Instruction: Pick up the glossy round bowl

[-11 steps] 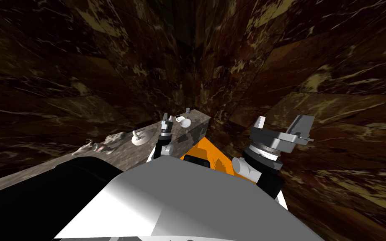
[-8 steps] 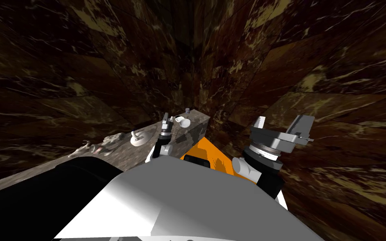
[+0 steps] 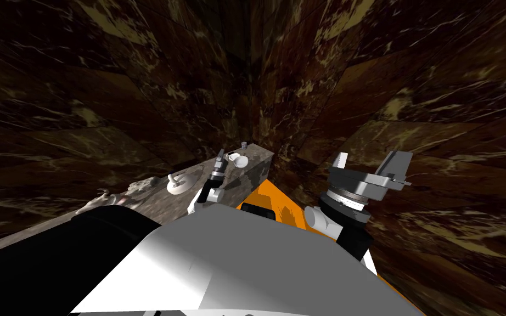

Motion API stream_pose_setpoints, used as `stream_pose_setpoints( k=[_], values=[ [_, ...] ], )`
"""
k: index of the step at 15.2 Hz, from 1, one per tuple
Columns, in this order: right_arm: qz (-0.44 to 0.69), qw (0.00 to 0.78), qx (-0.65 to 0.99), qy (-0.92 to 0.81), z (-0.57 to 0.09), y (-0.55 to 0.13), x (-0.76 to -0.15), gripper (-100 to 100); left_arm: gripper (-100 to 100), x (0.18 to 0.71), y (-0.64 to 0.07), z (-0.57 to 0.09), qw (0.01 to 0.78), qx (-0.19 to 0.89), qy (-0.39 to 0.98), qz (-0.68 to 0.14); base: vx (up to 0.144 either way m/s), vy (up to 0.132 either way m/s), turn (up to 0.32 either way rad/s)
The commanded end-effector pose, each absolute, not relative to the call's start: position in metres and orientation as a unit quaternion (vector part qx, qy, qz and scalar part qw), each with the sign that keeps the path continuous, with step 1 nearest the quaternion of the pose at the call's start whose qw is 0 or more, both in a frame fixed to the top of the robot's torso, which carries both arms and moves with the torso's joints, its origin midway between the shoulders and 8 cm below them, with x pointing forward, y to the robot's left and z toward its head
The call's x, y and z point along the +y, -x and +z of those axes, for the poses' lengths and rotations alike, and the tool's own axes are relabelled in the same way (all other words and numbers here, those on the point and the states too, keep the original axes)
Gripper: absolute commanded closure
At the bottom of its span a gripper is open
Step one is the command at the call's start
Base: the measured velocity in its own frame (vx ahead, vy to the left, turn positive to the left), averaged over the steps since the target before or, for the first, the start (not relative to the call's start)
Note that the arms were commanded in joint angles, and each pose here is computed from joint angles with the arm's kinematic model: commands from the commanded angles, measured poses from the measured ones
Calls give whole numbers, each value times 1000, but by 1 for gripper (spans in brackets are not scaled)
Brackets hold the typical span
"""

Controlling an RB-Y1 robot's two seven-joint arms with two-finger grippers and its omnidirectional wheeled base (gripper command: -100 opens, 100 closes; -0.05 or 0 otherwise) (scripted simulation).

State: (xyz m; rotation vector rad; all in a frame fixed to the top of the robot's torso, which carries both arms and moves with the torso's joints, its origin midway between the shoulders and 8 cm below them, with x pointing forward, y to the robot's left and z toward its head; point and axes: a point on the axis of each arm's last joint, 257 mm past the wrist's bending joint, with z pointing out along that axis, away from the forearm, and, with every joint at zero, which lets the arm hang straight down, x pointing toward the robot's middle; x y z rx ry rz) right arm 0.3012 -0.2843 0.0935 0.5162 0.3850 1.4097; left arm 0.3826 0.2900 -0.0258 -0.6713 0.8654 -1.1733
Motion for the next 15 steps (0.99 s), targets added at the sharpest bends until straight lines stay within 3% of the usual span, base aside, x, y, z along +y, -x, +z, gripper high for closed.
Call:
stream_pose_setpoints(
  k=[1,15],
  values=[
    [636,714,174,-233,94,-301,-284,0,-100,296,-389,-37,686,406,314,-516,1,5,-64],
    [636,714,174,-233,94,-301,-284,0,-100,325,-420,-96,632,501,375,-458,4,4,-61]
  ],
)
